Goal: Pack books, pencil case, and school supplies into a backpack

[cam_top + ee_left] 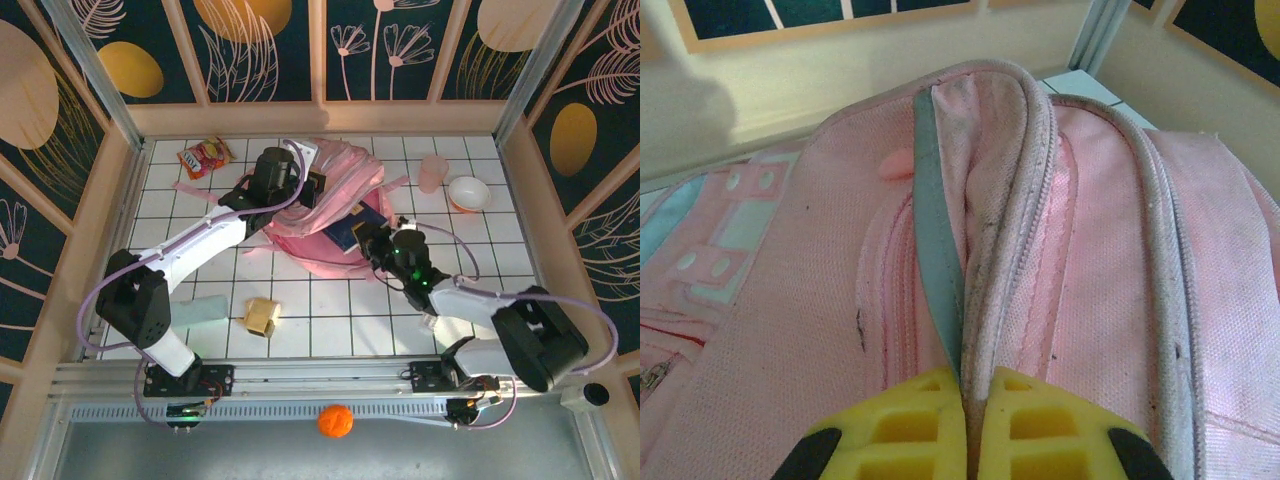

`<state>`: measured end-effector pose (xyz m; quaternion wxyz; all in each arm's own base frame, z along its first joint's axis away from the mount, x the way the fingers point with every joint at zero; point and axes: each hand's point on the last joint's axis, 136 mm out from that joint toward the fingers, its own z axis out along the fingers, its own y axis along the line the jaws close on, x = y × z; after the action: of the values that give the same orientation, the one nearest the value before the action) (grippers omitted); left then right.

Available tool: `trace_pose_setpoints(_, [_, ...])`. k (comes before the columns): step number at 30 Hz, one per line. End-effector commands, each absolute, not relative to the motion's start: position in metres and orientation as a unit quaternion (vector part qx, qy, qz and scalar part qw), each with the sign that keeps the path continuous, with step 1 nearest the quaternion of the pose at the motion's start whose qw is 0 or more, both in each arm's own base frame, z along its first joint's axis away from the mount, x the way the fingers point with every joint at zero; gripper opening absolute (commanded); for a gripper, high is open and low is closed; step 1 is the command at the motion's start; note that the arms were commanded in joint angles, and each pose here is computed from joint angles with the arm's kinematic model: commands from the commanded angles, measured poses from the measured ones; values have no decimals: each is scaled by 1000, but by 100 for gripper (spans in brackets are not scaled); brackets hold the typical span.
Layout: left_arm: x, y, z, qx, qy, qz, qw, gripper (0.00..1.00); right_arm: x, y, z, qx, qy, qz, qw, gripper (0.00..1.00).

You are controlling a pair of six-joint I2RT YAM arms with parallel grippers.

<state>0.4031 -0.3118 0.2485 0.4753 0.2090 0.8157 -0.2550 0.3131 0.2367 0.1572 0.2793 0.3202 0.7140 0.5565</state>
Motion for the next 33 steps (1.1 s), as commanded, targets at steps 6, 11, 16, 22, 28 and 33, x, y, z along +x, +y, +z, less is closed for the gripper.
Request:
trace_pose_setpoints(6, [403, -330, 326, 221, 741, -329, 543, 0, 369, 268, 209, 314, 626, 631, 333, 0])
trace_pose_setpoints(11, [402, -328, 336, 213, 734, -335, 551, 0, 401, 290, 171, 334, 645, 612, 313, 0])
trace_pose_setpoints(16, [403, -324, 338, 208, 734, -329, 556, 0, 420, 303, 126, 351, 685, 566, 295, 5])
trace_pose_setpoints(22, [404, -320, 336, 206, 737, -318, 559, 0, 427, 303, 75, 378, 731, 503, 263, 28])
trace_pose_setpoints(28, [407, -312, 330, 209, 744, -288, 565, 0, 403, 289, 58, 382, 765, 465, 230, 49])
trace_pose_setpoints(33, [409, -302, 324, 210, 750, -257, 572, 0, 374, 270, 63, 375, 773, 462, 220, 58])
